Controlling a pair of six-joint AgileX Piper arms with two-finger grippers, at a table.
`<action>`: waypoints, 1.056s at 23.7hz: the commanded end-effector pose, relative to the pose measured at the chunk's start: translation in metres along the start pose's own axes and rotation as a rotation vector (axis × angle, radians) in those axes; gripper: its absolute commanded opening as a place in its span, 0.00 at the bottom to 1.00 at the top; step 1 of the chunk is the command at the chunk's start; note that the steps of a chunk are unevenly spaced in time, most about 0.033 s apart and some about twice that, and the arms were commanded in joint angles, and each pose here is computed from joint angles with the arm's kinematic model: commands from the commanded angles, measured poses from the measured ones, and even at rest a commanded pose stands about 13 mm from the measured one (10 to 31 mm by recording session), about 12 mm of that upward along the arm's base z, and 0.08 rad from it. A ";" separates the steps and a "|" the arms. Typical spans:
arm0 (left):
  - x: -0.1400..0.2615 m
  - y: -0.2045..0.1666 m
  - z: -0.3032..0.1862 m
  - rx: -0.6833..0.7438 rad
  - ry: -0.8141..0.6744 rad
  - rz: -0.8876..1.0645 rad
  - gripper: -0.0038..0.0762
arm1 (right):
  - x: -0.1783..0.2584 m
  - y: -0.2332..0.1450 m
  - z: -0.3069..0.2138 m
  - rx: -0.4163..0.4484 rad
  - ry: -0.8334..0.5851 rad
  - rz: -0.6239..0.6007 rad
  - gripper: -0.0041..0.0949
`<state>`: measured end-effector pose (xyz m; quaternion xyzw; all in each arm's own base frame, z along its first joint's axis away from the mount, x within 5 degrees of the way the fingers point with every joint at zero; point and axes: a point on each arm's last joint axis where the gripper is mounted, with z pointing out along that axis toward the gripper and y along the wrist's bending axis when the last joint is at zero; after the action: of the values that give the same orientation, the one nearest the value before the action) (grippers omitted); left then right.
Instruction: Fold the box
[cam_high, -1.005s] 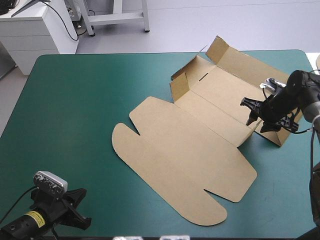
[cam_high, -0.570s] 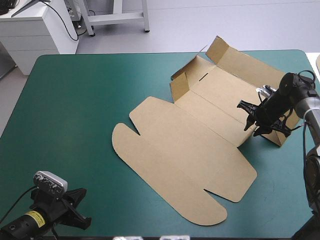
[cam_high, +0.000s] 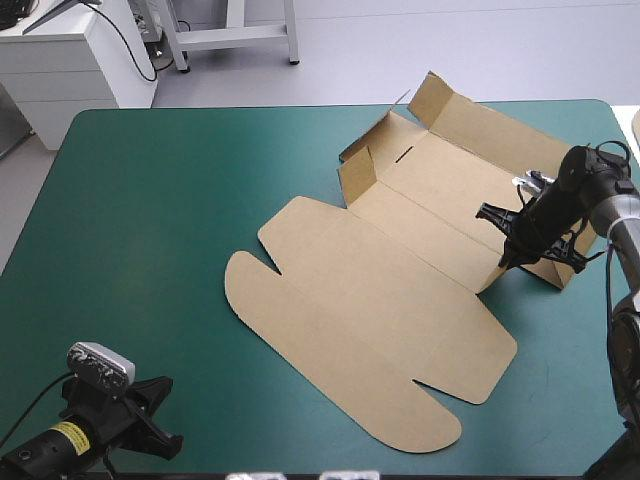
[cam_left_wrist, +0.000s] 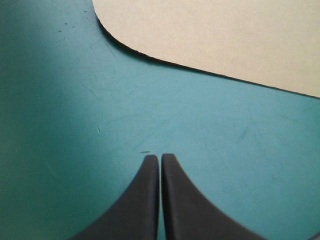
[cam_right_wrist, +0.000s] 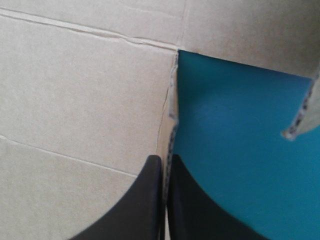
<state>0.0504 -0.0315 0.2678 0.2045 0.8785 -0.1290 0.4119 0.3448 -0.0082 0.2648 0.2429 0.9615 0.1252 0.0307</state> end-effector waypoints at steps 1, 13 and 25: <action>-0.013 -0.001 -0.006 0.010 -0.084 -0.013 0.04 | 0.005 0.005 -0.019 0.014 -0.059 -0.097 0.02; -0.013 -0.001 -0.006 0.011 -0.084 -0.021 0.04 | -0.014 0.055 -0.052 0.158 -0.254 -0.569 0.02; -0.013 -0.001 -0.006 0.011 -0.084 -0.021 0.04 | -0.020 0.146 -0.022 0.248 -0.335 -1.060 0.02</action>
<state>0.0504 -0.0315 0.2677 0.2030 0.8791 -0.1297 0.4113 0.4268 0.0880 0.2854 -0.1970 0.9684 -0.0389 0.1478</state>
